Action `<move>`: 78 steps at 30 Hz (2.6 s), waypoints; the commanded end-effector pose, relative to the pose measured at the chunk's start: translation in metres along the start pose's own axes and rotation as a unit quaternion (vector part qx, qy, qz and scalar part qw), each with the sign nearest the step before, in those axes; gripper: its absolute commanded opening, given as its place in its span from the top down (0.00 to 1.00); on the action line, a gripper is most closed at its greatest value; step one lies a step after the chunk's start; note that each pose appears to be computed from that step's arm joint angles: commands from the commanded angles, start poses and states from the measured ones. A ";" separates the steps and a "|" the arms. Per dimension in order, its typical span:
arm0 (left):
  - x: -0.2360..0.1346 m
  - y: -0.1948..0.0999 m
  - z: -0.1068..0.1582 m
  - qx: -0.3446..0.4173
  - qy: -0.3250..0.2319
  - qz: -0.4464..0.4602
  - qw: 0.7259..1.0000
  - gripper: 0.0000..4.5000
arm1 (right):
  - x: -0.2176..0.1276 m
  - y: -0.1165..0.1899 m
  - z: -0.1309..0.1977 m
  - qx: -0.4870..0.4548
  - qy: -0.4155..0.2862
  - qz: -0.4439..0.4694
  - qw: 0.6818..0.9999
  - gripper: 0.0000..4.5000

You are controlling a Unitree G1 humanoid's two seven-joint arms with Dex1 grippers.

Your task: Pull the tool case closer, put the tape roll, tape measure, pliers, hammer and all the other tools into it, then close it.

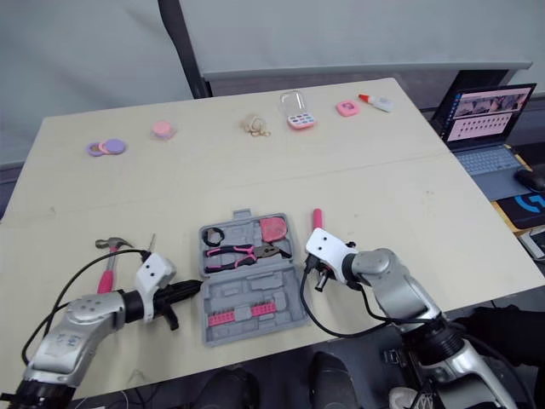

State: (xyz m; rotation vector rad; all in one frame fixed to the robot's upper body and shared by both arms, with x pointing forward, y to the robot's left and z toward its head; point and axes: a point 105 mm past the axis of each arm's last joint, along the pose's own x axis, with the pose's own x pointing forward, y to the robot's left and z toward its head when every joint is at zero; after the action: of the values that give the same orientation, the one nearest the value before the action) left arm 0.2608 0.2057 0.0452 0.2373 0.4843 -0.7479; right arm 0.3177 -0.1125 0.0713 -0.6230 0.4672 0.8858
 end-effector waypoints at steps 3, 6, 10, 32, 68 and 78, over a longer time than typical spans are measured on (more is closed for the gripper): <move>-0.032 0.015 0.013 -0.013 -0.016 0.022 1.000 0.99 | -0.032 -0.004 0.041 -0.013 -0.063 0.000 0.998 0.99; -0.049 0.015 0.028 -0.027 -0.046 0.007 0.999 0.99 | -0.047 0.002 0.058 -0.006 -0.091 0.020 0.996 0.99; -0.077 0.008 0.046 -0.043 -0.083 -0.017 0.995 0.99 | -0.072 0.010 0.059 0.009 -0.101 0.038 0.994 0.99; -0.182 -0.078 -0.081 -0.142 -0.053 0.063 0.986 0.99 | -0.132 0.081 -0.052 0.161 -0.063 0.096 0.980 0.99; -0.126 -0.039 -0.011 -0.103 -0.098 0.179 0.973 0.03 | -0.156 0.050 0.010 0.029 -0.207 0.058 0.976 0.02; -0.092 0.007 0.049 -0.138 -0.065 0.286 0.946 0.03 | -0.154 0.031 0.009 0.007 -0.194 0.044 0.980 0.02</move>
State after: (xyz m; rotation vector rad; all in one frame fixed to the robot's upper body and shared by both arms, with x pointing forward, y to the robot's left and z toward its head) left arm 0.2231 0.2476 0.1344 0.0506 0.3387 -0.1523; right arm 0.2080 -0.1791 0.1552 -0.3760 0.1735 1.0584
